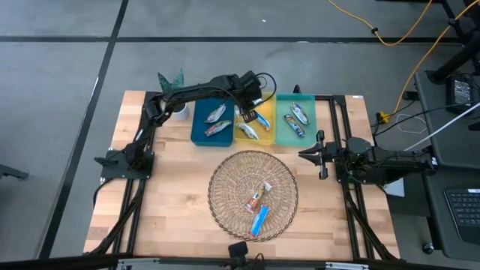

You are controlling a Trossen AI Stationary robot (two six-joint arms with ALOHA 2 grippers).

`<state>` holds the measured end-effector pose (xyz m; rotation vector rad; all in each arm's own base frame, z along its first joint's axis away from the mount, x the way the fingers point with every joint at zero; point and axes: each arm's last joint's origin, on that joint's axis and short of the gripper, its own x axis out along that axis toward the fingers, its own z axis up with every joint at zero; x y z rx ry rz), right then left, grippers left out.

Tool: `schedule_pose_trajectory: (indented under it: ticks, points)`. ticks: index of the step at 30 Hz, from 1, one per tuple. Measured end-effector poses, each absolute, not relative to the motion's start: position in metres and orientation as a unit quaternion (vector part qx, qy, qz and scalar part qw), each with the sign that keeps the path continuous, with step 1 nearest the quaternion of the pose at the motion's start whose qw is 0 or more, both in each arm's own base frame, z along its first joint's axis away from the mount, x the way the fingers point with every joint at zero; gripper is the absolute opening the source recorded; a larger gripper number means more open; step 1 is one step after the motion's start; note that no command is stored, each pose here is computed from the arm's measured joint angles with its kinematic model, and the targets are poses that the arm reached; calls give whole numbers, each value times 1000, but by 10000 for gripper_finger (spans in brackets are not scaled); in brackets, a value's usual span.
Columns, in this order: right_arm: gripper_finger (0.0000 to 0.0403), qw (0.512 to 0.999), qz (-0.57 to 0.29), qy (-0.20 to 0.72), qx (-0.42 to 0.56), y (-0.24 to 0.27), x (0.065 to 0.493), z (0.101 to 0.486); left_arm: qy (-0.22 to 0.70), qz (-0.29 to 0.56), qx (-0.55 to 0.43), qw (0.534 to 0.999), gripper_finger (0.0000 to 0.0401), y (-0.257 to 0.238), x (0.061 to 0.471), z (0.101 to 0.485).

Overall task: Pick and place Granola Bars by type
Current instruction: Put the yellow granola bar into the yellow bin

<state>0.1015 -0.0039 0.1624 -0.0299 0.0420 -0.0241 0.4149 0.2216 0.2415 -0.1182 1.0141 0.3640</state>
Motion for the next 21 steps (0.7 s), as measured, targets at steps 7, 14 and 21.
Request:
schedule_pose_trajectory:
  ticks: [7,14,21]
  points:
    - [45,1000,-12,20,-15,-4,102,163,463,145,-77,871,25,235,423,220]
    - [48,1000,-12,20,-15,-4,102,163,448,128,-70,882,25,237,428,216]
    - [48,1000,-12,20,-15,-4,102,163,452,136,-60,880,25,243,426,213]
